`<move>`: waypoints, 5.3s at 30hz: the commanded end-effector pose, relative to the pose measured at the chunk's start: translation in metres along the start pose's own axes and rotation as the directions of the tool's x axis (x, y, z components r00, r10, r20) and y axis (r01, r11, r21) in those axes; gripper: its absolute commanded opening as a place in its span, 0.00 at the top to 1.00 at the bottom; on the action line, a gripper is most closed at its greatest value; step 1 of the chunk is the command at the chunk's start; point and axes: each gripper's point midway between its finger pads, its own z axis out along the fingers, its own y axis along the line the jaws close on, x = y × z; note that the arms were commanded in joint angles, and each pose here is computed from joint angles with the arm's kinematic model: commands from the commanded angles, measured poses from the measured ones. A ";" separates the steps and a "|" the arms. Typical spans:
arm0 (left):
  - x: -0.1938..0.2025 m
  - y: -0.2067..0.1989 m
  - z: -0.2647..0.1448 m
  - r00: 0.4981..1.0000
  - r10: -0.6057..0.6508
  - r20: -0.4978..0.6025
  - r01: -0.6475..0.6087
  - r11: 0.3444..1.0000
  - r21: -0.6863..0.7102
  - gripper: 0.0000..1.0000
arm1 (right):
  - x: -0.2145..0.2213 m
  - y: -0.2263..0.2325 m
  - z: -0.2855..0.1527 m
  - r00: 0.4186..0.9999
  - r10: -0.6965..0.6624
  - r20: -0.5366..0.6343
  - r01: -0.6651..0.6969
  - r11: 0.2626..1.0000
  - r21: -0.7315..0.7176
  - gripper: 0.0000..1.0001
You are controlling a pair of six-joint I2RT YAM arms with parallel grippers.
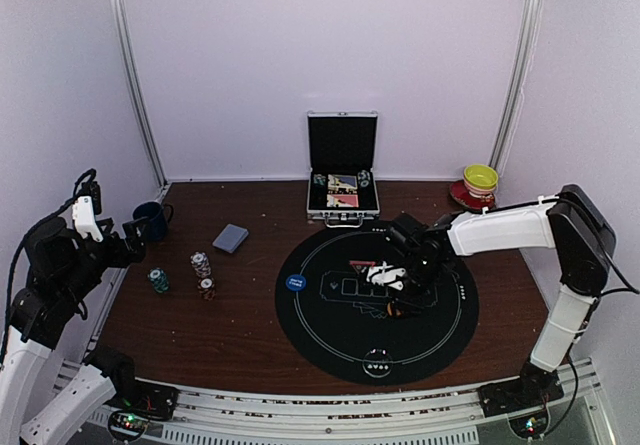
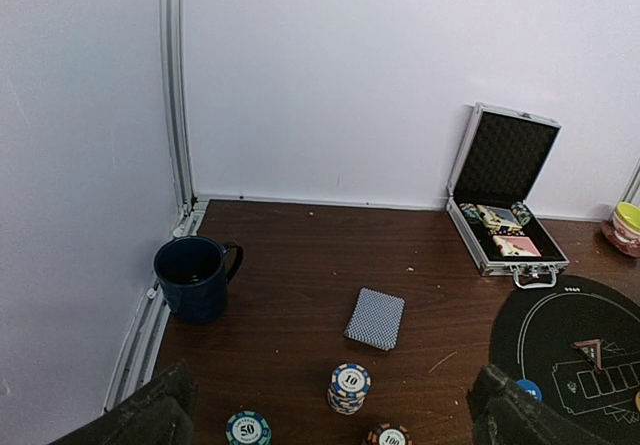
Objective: Distribute texas hold em gaming equipment
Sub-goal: Pick up the big blind button from the poker table mat, then place the big blind button in the big blind area, then move the all-in button to the poker table mat, then pick up the pile of poker chips from the pile of poker chips.
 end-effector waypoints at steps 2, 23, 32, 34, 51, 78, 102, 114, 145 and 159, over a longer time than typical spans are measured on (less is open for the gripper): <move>-0.011 -0.002 -0.001 0.999 0.001 0.049 -0.002 1.000 0.011 0.02 | 0.025 -0.032 -0.031 0.993 0.115 0.039 -0.117 0.991 0.059 0.60; -0.010 -0.001 -0.001 0.999 0.000 0.048 0.000 1.000 0.011 0.02 | 0.155 -0.072 -0.043 0.947 0.321 -0.025 -0.314 0.938 0.148 0.60; -0.011 -0.002 -0.002 0.999 0.000 0.049 -0.001 1.000 0.013 0.02 | 0.171 -0.081 -0.037 0.936 0.350 -0.044 -0.338 0.926 0.171 0.59; -0.011 -0.002 -0.002 0.999 0.000 0.050 0.000 1.000 0.012 0.02 | 0.170 -0.082 -0.036 0.935 0.352 -0.041 -0.340 0.925 0.170 0.59; -0.009 0.000 0.000 0.999 0.001 0.043 -0.001 1.000 0.003 0.02 | 0.036 -0.117 -0.122 0.936 0.237 0.259 -0.311 0.901 0.301 0.00; -0.010 0.000 0.000 0.999 0.003 0.044 -0.003 1.000 0.002 0.02 | -0.110 -0.116 -0.015 0.910 0.236 0.341 -0.367 0.842 0.396 0.01; -0.011 0.001 -0.002 0.999 0.003 0.052 -0.003 1.000 0.002 0.02 | -0.040 -0.197 -0.012 0.870 0.379 0.313 -0.492 0.677 0.547 0.05; -0.011 0.003 -0.001 0.999 0.002 0.049 -0.002 1.000 -0.009 0.02 | -0.024 -0.227 -0.051 0.835 0.408 0.368 -0.542 0.505 0.672 0.02; 0.022 -0.007 0.072 0.913 0.014 -0.409 -0.036 0.998 -0.046 0.02 | -0.130 -0.127 -0.135 0.803 0.262 0.535 -0.470 0.831 0.299 0.00; 0.095 -0.008 0.113 0.724 0.020 -0.690 -0.078 0.996 -0.052 0.02 | -0.145 -0.099 -0.106 0.859 0.192 0.475 -0.385 0.853 0.351 0.00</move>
